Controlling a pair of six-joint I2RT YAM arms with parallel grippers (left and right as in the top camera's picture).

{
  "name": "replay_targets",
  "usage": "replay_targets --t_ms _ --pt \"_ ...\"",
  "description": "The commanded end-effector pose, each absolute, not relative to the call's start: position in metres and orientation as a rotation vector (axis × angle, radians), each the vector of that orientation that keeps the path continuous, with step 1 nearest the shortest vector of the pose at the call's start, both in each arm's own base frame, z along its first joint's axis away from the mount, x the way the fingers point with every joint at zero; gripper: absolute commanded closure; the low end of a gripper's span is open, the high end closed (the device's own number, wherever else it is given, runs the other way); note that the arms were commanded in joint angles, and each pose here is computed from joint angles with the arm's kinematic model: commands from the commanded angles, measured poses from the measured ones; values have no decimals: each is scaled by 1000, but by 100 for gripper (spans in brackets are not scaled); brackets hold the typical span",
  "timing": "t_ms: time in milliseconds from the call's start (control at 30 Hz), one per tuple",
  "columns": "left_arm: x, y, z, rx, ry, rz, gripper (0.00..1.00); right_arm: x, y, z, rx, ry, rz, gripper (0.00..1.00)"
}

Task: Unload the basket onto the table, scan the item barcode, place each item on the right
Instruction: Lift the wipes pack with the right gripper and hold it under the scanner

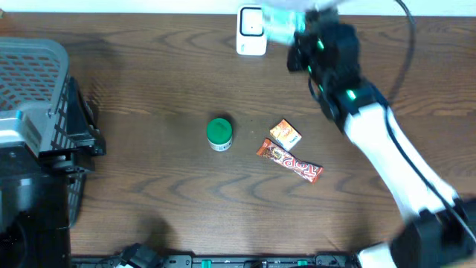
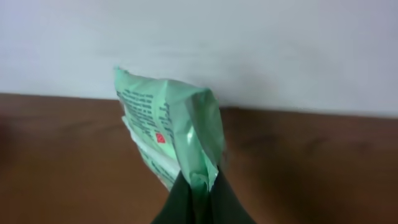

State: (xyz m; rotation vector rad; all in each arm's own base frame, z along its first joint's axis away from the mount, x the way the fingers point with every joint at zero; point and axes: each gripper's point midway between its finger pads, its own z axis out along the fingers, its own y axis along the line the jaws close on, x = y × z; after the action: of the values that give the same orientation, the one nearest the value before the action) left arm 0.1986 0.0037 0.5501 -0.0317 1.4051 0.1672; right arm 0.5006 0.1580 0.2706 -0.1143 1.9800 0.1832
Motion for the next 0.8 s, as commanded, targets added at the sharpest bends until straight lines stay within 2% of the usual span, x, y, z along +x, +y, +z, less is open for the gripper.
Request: replay_targets --t_ms 0,133,300,600,767 --pt "198 4 549 -18 1406 181 15 544 129 279 -172 1928 -209 99" --pt "199 3 547 -12 1416 185 15 581 126 270 -178 1915 -367 99" --pt "201 2 543 -4 1431 192 14 609 144 246 -252 1921 -416 99" --pt "203 1 538 7 1450 200 15 612 195 164 -452 1989 -523 99" --pt "204 1 538 9 1453 202 14 609 207 145 -546 1982 -605 99"
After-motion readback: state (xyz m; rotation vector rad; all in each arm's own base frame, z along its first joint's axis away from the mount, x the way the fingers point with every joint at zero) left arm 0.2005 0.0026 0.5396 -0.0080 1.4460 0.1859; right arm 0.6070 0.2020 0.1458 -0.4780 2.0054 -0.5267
